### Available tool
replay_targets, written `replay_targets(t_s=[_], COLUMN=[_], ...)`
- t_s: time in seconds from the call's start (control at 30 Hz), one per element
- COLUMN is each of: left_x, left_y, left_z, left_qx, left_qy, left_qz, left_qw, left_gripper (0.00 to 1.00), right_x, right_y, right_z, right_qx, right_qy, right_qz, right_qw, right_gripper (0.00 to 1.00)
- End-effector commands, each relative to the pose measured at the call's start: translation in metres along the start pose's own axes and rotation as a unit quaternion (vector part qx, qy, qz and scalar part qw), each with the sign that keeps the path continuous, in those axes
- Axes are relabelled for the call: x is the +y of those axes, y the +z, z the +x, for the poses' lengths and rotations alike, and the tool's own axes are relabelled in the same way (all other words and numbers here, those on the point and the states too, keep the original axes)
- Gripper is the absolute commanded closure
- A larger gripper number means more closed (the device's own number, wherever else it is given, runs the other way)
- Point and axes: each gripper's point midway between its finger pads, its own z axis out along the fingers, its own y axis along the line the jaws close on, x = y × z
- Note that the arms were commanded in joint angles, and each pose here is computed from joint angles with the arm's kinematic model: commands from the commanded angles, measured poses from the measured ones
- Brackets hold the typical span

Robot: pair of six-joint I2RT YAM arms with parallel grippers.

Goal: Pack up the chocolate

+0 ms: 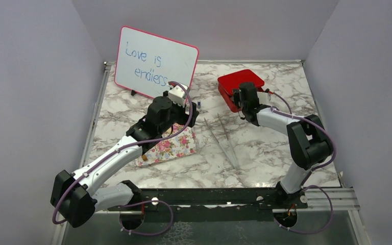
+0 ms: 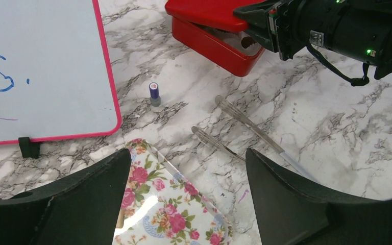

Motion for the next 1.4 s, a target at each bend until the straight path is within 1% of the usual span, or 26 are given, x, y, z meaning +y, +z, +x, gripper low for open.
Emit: replay_targets(t_s=[0.0, 0.17, 0.23, 0.33, 0.43, 0.53, 0.63, 0.7, 0.83, 0.93, 1.0, 1.1, 1.17, 1.3, 1.37], left_x=[0.001, 0.000, 0.000, 0.000, 0.001, -0.001, -0.001, 0.001, 0.001, 0.003, 0.005, 0.005, 0.004, 0.004, 0.007], left_y=[-0.003, -0.005, -0.005, -0.006, -0.007, -0.008, -0.008, -0.009, -0.008, -0.006, -0.003, 0.004, 0.010, 0.025, 0.034], left_z=[-0.008, -0.009, -0.008, -0.010, -0.011, -0.010, -0.009, -0.009, -0.007, -0.005, -0.003, -0.002, -0.002, -0.003, -0.008], left_qx=[-0.020, -0.024, -0.023, -0.026, -0.028, -0.027, -0.027, -0.028, -0.025, -0.022, -0.019, -0.012, -0.007, 0.005, 0.005], left_qy=[0.005, 0.005, 0.006, 0.010, 0.010, 0.011, 0.013, 0.014, 0.014, 0.009, 0.003, -0.011, -0.020, -0.028, -0.031], left_qz=[-0.001, 0.000, 0.002, 0.001, 0.000, 0.003, 0.001, -0.004, -0.005, -0.012, -0.021, -0.027, -0.027, -0.037, -0.048], left_qw=[1.000, 1.000, 1.000, 1.000, 1.000, 1.000, 1.000, 1.000, 1.000, 1.000, 1.000, 0.999, 0.999, 0.999, 0.998], left_gripper=[0.17, 0.17, 0.17, 0.17, 0.17, 0.17, 0.17, 0.17, 0.17, 0.17, 0.17, 0.18, 0.18, 0.19, 0.20], right_x=[-0.015, -0.021, -0.034, -0.043, -0.053, -0.061, -0.067, -0.069, -0.081, -0.083, -0.083, -0.069, -0.059, -0.049, -0.039], right_y=[0.003, -0.004, -0.007, -0.011, -0.015, -0.019, -0.024, -0.029, -0.048, -0.064, -0.072, -0.081, -0.086, -0.099, -0.100], right_z=[-0.007, -0.010, -0.010, -0.011, -0.010, -0.007, -0.005, -0.004, -0.009, -0.015, -0.021, -0.033, -0.043, -0.063, -0.072], right_qx=[-0.022, -0.031, -0.035, -0.038, -0.036, -0.029, -0.024, -0.024, -0.030, -0.032, -0.036, -0.042, -0.051, -0.079, -0.090], right_qy=[0.015, 0.021, 0.030, 0.033, 0.042, 0.050, 0.053, 0.050, 0.042, 0.031, 0.014, -0.031, -0.072, -0.118, -0.168], right_qz=[0.049, 0.070, 0.101, 0.124, 0.149, 0.168, 0.185, 0.195, 0.231, 0.229, 0.223, 0.184, 0.163, 0.150, 0.128], right_qw=[0.998, 0.997, 0.994, 0.991, 0.987, 0.984, 0.981, 0.979, 0.972, 0.972, 0.974, 0.982, 0.983, 0.978, 0.973], right_gripper=[0.94, 0.86, 0.85, 0.84, 0.81, 0.72, 0.67, 0.62, 0.51, 0.44, 0.35, 0.29, 0.27, 0.25, 0.23])
